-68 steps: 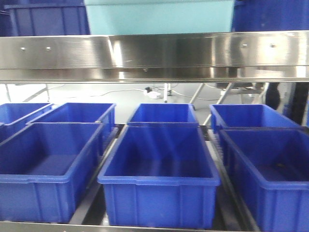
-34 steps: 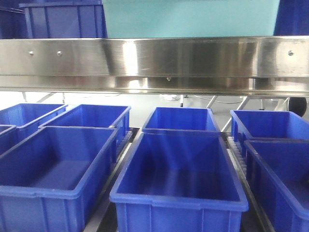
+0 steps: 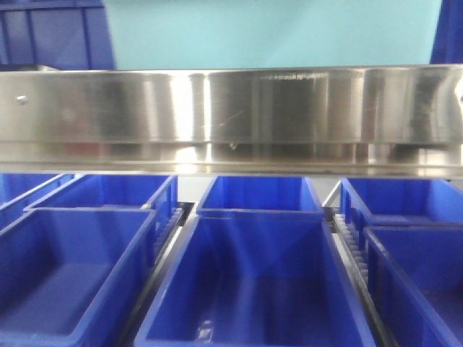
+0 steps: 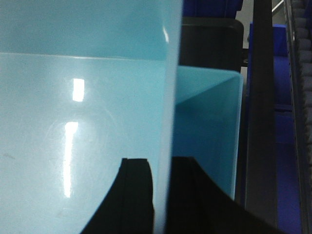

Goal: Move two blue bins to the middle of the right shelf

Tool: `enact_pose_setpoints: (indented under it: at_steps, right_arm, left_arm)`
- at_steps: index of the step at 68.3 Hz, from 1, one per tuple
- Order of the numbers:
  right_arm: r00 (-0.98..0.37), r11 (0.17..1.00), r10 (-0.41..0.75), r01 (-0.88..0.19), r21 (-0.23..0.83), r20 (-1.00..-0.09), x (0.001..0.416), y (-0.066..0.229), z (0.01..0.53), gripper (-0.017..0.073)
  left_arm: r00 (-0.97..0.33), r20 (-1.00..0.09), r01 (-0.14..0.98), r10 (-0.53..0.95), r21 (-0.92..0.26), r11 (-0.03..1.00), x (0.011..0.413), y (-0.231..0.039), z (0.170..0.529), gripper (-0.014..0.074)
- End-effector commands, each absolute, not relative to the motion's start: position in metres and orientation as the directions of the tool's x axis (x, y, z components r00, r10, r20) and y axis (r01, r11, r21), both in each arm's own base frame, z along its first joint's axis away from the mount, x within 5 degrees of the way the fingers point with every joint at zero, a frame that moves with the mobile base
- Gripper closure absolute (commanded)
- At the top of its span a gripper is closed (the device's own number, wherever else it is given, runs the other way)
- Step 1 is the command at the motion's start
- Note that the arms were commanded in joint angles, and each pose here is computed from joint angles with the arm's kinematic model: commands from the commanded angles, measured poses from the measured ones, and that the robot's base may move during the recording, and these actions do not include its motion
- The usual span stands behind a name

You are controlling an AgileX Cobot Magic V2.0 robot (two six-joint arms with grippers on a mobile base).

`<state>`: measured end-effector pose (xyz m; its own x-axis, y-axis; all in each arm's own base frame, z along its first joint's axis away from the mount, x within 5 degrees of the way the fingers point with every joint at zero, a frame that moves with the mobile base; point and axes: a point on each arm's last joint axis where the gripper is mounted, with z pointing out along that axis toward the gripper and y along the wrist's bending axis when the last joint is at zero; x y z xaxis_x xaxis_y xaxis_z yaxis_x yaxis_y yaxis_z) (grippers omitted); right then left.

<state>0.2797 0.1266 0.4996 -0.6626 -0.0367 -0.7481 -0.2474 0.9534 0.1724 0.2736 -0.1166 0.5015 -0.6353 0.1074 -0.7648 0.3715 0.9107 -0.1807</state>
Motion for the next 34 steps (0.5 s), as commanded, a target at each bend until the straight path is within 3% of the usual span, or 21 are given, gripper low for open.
enact_pose_setpoints:
  at_steps: [1,34]
  right_arm:
    - [-0.617,0.949,-0.028,-0.264,0.174,-0.787,0.2773,0.1252,0.5087,0.0712]
    - [-0.617,0.949,-0.028,-0.264,0.174,-0.787,0.2773,0.1252,0.5087,0.0712]
  left_arm:
    - [-0.598,-0.797,0.408,0.087,-0.209,0.889,0.2673,-0.1184,0.5122,0.0704]
    - [-0.598,-0.797,0.408,0.087,-0.209,0.889,0.2673,-0.1184,0.5122,0.0704]
